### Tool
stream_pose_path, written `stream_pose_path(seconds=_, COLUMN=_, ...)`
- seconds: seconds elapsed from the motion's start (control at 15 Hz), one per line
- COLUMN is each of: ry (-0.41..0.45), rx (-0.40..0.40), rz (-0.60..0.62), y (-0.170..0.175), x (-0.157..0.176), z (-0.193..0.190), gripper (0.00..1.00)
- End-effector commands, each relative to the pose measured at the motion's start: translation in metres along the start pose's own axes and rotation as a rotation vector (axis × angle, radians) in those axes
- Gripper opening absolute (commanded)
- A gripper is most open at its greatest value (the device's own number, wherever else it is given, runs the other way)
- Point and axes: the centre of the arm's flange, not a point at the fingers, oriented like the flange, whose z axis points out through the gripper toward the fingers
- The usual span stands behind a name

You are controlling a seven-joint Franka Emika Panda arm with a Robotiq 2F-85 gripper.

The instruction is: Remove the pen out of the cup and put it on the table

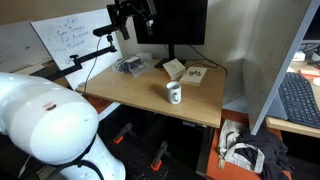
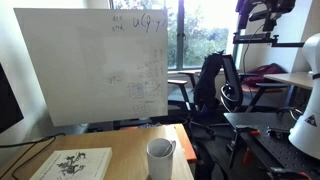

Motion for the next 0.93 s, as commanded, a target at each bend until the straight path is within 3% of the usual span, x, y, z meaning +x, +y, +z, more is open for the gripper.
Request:
stream_pose_path(seconds=0.0, ry=0.001, rx=0.0, rz=0.0, y=0.0, x=0.0, z=0.0, gripper=1.0)
stream_pose_path(seconds=0.2, ry=0.002, rx=0.0, rz=0.0, y=0.0, x=0.0, z=-0.001, gripper=1.0)
stream_pose_path(seconds=0.47, ry=-0.031, rx=0.044, rz=-0.058, y=-0.009, x=0.027, z=0.021, gripper=1.0)
stream_pose_path(seconds=0.87, ry=-0.099, rx=0.034, rz=-0.177, y=-0.038, x=0.105, z=0.112, gripper=1.0)
